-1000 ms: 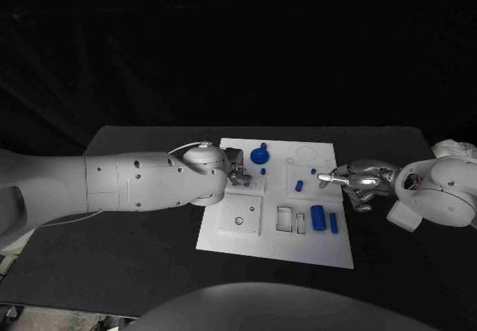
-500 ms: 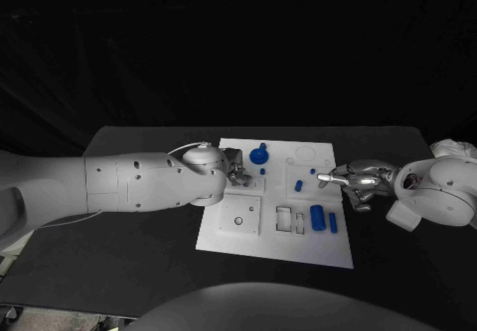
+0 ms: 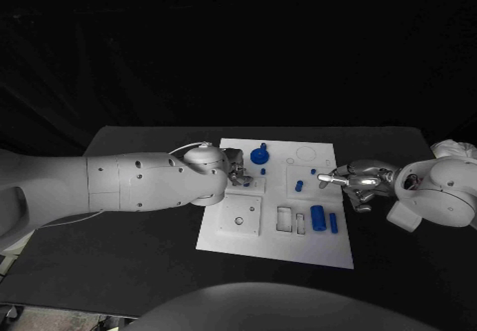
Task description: Assemble the parts on the task board
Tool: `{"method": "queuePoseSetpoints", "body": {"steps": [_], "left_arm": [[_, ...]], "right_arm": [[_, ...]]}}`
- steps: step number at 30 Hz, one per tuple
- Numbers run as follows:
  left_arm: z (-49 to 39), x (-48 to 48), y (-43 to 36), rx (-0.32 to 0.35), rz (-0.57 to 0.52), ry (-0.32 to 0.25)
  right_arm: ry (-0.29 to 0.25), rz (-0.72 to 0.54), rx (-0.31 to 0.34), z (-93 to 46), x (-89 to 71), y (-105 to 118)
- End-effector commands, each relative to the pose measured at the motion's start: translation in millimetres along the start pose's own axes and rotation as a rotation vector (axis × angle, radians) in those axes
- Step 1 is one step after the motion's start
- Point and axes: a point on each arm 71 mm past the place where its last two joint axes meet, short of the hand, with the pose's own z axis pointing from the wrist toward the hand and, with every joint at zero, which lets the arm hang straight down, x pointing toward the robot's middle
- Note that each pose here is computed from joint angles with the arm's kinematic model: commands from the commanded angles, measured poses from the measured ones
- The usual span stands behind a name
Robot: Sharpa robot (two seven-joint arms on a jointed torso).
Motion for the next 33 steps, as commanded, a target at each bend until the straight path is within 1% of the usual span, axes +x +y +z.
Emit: {"method": "queuePoseSetpoints", "body": {"steps": [1, 21, 27, 33], "left_arm": [[-0.1, 1.1, 2.9, -0.058, 0.000, 0.012], [-0.3, 1.2, 4.8, -0.054, -0.022, 0.016], [-1.5, -0.8, 6.9, -0.047, -0.055, -0.009], [-4.6, -4.4, 11.8, -0.048, -0.085, -0.043]], "right_arm": [[0.012, -0.003, -0.006, 0.1, 1.4, 0.0], [0.012, -0.002, -0.003, -0.5, 0.9, -1.4], [0.011, -0.001, -0.002, -0.7, 0.6, -1.9], [0.007, 0.000, -0.001, -1.2, -0.2, -2.7]]}}
